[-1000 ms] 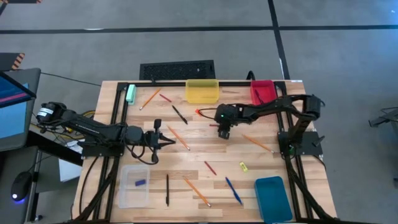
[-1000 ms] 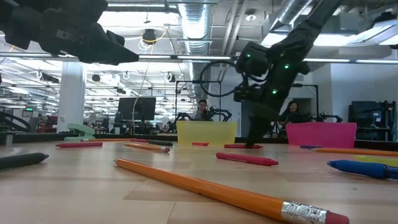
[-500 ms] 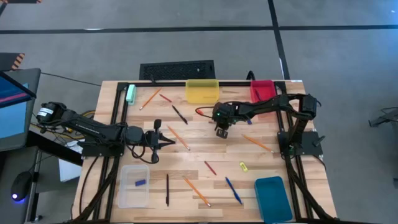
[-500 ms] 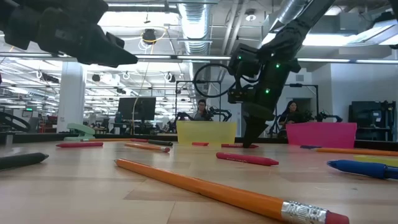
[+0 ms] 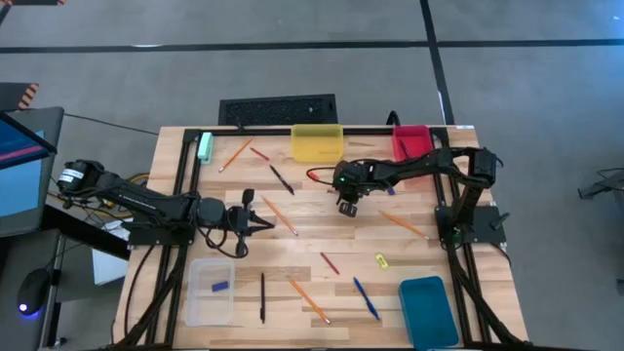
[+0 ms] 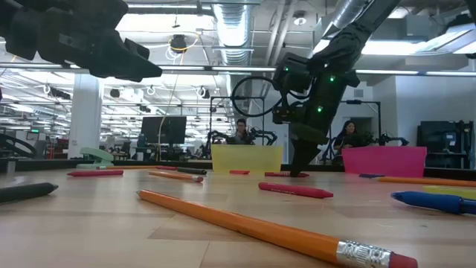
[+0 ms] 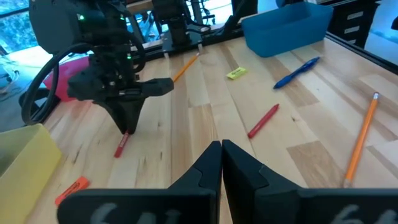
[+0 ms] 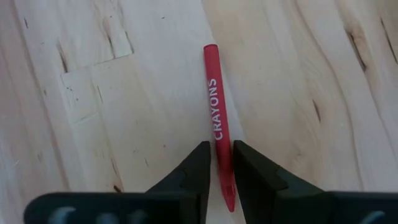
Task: Sort crayons/erasers/pens/pencils in bins
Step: Put the red crayon into the blue bin
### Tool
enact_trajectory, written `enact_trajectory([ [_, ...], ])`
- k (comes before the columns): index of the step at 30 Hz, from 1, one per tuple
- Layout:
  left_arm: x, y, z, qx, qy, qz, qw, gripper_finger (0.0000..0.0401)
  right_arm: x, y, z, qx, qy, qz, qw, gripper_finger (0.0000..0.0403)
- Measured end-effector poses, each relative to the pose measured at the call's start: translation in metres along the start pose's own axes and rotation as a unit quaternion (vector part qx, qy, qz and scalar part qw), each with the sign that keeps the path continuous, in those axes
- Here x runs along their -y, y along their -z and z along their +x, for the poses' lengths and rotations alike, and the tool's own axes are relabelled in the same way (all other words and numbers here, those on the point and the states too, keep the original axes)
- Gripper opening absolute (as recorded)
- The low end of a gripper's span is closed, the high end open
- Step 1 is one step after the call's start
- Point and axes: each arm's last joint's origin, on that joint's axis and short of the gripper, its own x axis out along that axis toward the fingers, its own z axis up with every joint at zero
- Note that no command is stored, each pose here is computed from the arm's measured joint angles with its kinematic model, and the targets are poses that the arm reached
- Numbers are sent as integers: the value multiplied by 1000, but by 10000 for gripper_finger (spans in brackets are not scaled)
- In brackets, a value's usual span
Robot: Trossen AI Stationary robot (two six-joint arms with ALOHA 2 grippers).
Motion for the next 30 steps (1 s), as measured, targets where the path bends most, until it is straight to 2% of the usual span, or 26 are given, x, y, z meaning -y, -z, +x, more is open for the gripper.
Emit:
enact_trajectory([
  [11, 0, 0, 0, 0, -5, -4, 1000, 4, 0, 1, 0, -4, -4, 23, 1000, 46],
  [21, 0, 0, 0, 0, -5, -6, 1000, 4, -1, -10, -6, -8, -10, 57, 998, 42],
  [30, 0, 0, 0, 0, -5, -7, 1000, 4, -7, -22, -21, -51, -21, 77, 995, 41],
])
